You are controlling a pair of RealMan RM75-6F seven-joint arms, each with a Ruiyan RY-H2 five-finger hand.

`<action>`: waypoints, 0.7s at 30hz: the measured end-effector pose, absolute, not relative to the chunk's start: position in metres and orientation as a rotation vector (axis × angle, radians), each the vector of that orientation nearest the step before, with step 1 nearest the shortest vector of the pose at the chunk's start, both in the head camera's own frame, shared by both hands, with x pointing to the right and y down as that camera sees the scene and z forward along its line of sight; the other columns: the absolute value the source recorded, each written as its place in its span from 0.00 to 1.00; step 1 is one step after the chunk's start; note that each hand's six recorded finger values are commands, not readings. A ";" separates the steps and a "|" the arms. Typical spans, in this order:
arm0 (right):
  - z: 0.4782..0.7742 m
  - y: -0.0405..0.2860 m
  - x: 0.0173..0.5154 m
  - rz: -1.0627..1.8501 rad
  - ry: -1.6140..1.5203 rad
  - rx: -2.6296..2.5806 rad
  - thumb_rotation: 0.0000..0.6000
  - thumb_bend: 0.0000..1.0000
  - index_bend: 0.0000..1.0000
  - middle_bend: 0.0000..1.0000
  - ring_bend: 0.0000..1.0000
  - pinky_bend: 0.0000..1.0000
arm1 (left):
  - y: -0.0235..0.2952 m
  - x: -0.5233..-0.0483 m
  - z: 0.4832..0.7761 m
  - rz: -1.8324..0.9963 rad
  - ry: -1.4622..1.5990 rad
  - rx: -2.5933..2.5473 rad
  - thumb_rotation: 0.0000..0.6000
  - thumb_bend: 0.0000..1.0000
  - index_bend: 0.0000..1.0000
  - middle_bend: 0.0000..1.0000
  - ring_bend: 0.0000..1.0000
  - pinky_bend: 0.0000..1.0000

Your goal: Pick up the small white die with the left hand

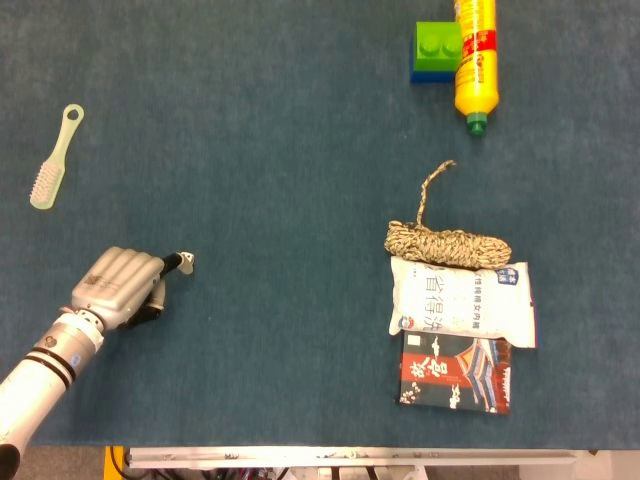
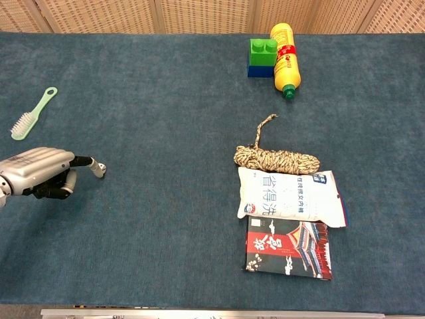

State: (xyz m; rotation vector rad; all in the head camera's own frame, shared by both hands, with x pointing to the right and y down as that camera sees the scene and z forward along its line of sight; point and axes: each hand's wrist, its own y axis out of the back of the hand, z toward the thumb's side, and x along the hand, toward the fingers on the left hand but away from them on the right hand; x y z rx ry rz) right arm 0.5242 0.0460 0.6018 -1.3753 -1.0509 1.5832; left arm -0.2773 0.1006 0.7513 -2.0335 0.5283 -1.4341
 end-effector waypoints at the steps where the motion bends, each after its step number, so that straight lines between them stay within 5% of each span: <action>1: 0.602 0.046 0.524 1.583 -1.051 -1.375 1.00 0.14 0.44 0.21 0.19 0.28 | 0.100 -0.278 0.752 -1.435 0.529 -2.031 1.00 0.91 0.28 1.00 1.00 1.00; 21: 0.605 0.047 0.524 1.592 -1.040 -1.380 1.00 0.14 0.44 0.21 0.19 0.28 | 0.083 -0.273 0.749 -1.416 0.578 -1.982 1.00 0.91 0.28 1.00 1.00 1.00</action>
